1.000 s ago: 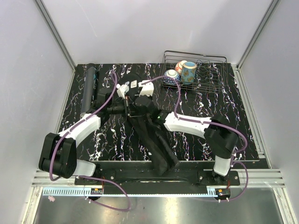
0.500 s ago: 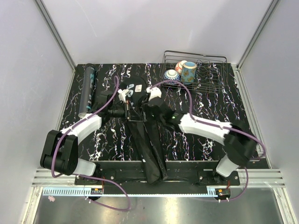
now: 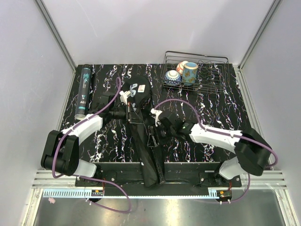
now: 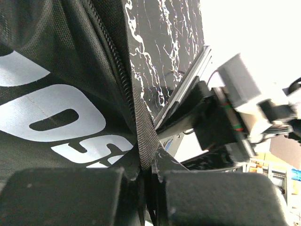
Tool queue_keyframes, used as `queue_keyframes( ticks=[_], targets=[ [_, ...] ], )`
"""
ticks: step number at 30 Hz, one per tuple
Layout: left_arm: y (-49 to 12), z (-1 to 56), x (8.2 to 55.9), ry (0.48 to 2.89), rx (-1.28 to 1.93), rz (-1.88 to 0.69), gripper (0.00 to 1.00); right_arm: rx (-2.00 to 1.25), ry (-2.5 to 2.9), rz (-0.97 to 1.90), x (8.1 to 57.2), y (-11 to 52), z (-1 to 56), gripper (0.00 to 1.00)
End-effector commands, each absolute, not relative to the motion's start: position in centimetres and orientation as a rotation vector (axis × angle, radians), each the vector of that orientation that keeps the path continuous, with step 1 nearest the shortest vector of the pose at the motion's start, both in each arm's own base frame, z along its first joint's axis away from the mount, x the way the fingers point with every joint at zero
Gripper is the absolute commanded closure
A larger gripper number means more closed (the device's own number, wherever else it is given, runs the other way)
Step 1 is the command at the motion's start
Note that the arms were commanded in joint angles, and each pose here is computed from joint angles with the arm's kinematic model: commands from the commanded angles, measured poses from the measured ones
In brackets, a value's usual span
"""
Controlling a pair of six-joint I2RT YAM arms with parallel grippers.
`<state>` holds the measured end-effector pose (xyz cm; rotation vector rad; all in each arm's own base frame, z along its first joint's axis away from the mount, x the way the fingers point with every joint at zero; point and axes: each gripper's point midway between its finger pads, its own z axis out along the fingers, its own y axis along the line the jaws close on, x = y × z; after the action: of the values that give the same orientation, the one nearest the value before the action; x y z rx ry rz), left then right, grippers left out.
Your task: Pack up the badminton gear
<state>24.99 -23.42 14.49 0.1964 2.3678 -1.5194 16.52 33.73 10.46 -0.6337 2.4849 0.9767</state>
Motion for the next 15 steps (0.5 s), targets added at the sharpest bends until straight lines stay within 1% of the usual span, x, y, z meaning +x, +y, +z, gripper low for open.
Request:
queue_keyframes(
  ticks=[1,4,6,7,8,9,10,11,13,15],
  targets=[
    [-24.2,17.0,25.6,2.255,0.319,-1.549,1.0,-0.64,2.489,1.09,16.2,35.5,9.5,0.47],
    [-24.4,17.1,25.5,2.251,0.333,-1.556,1.0,-0.665,2.473,1.18,16.0,37.1,8.9,0.5],
    [-24.5,17.1,25.3,2.252,0.34,-1.56,1.0,-0.647,2.437,1.216,16.6,38.1,9.0,0.6],
    [-24.6,17.2,25.3,2.251,0.343,-1.562,1.0,-0.626,2.431,1.213,16.9,38.2,9.0,0.66],
    [-24.5,17.1,25.2,2.254,0.343,-1.559,1.0,-0.582,2.403,1.208,17.7,38.5,9.4,0.81],
    [-24.6,17.1,25.2,2.255,0.346,-1.56,1.0,-0.548,2.383,1.208,18.1,38.6,9.8,0.86],
    [-24.6,17.1,25.3,2.254,0.347,-1.552,1.0,-0.507,2.354,1.211,18.6,38.7,10.3,0.95],
    [-24.5,17.0,25.2,2.262,0.348,-1.546,1.0,-0.426,2.282,1.211,19.7,38.9,11.5,1.0],
    [-24.4,17.1,25.3,2.26,0.348,-1.538,1.0,-0.349,2.231,1.143,21.2,38.6,12.5,1.0],
    [-24.5,17.1,25.2,2.258,0.353,-1.542,1.0,-0.295,2.175,1.015,22.9,38.1,14.2,1.0]
  ],
)
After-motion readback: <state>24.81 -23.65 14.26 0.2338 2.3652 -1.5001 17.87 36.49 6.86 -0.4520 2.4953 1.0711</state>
